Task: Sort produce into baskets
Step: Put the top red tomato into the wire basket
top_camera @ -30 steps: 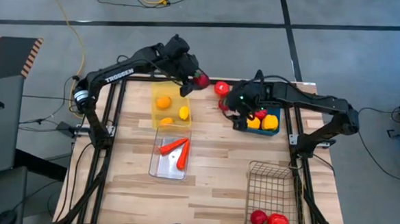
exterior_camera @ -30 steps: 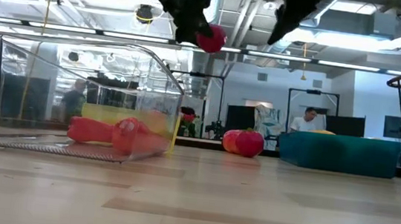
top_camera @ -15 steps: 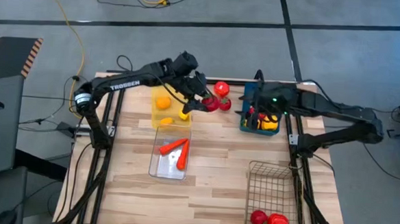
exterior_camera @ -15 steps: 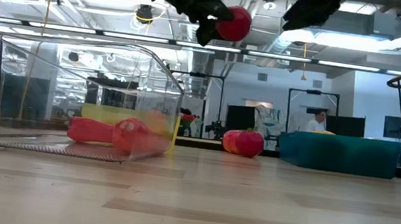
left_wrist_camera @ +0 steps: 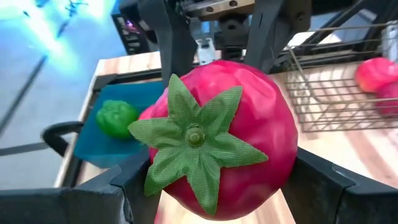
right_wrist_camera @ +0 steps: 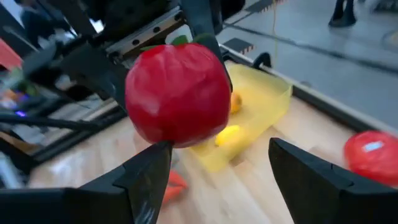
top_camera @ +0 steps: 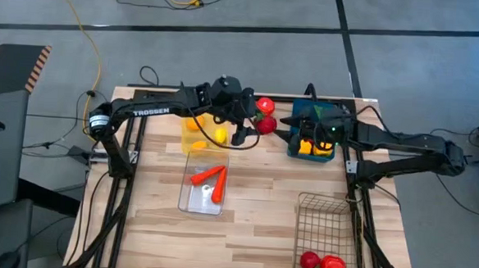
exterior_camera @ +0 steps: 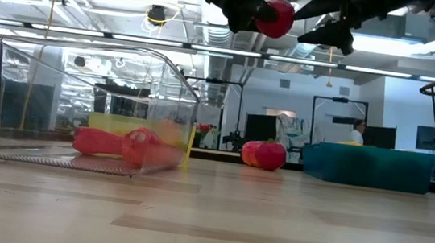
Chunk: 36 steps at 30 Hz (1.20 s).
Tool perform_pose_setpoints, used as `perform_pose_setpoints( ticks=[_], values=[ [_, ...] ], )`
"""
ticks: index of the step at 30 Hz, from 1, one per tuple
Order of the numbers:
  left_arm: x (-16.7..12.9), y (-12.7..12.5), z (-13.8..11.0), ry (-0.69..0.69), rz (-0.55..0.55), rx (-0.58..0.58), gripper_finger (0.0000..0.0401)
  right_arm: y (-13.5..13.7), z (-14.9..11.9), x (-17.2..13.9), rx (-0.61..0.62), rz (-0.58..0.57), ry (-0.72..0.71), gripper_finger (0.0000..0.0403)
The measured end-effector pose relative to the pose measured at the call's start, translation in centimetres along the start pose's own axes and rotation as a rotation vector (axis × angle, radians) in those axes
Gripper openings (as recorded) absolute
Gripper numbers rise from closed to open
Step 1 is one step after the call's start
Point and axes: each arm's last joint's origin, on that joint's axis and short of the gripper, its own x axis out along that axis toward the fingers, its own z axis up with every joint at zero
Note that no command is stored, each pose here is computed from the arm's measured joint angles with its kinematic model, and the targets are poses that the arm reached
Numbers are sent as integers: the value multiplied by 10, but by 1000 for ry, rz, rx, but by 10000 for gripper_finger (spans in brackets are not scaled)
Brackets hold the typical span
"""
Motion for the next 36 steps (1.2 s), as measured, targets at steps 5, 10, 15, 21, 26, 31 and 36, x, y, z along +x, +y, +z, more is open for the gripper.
perform_pose_setpoints(
  ticks=[5,10,15,21,26,31,36],
  values=[
    [1,-4,3,5,56,44,259,4,3,0,167,96,-1,300],
    [2,-6,3,13,71,68,259,8,9,-1,338,186,-20,300],
    [2,-6,4,6,70,71,259,8,10,-1,452,203,-15,300],
    [5,-12,7,1,97,103,259,5,12,-1,582,199,-19,300],
    [7,-18,9,20,167,144,259,2,14,0,705,190,-20,300],
    [8,-21,11,18,194,173,259,1,15,0,726,185,-31,300],
    [8,-21,10,30,218,174,259,1,13,5,704,152,-39,300]
  ],
)
